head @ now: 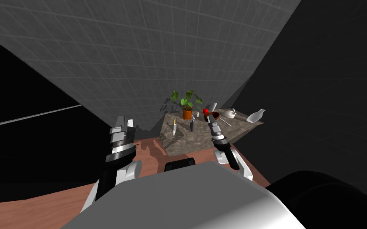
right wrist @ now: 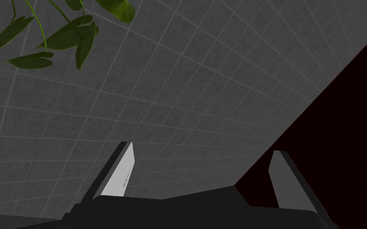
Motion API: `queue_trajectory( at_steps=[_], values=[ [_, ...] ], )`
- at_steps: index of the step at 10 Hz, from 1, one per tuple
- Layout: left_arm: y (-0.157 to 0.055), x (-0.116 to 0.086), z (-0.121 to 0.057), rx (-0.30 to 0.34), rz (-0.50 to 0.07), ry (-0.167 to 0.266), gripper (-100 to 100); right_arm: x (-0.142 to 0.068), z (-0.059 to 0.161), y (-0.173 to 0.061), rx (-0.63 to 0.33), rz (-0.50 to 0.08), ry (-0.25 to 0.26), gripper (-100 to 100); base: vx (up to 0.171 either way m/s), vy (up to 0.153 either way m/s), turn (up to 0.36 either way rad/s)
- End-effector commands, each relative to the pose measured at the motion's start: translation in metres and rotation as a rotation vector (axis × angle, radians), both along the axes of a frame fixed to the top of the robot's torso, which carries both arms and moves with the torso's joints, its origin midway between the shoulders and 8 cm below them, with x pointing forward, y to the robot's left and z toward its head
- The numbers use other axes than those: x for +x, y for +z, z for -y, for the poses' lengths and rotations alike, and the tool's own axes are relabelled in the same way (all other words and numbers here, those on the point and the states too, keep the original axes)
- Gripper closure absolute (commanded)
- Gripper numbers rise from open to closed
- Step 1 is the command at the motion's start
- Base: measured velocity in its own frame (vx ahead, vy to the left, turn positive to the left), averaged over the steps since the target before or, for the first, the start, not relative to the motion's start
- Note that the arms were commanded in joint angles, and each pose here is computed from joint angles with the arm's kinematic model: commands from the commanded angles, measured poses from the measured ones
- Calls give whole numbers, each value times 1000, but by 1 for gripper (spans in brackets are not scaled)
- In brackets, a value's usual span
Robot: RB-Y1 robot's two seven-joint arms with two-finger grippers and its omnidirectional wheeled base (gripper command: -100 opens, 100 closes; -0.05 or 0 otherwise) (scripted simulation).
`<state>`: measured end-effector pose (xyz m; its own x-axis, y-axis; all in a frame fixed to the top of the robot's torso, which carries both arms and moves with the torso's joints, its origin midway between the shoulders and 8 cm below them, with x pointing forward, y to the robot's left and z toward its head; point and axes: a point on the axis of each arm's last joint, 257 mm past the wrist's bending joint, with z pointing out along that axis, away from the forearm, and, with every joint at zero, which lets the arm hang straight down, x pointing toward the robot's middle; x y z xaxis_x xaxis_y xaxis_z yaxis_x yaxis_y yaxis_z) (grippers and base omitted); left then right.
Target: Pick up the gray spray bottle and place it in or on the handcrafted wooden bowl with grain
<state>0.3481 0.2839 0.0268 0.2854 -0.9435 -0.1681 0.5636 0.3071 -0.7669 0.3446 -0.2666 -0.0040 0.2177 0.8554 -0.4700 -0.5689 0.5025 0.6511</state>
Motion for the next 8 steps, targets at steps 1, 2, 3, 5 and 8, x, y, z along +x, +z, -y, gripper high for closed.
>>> queue_trajectory(
  at_steps=[1,2,3,5,8],
  values=[
    [0,0,0,0,0,0,0,5,6,-18,-41,-72,-15,-100,2,74,91],
    [0,0,0,0,0,0,0,7,12,-30,-67,-115,-25,-100,2,81,113],
    [0,0,0,0,0,0,0,9,18,-43,-93,-158,-36,-100,9,83,103],
    [0,0,0,0,0,0,0,12,30,-67,-144,-242,-59,-100,10,84,100],
    [0,0,0,0,0,0,0,13,51,-100,-218,-355,-93,-100,14,70,106]
  ],
)
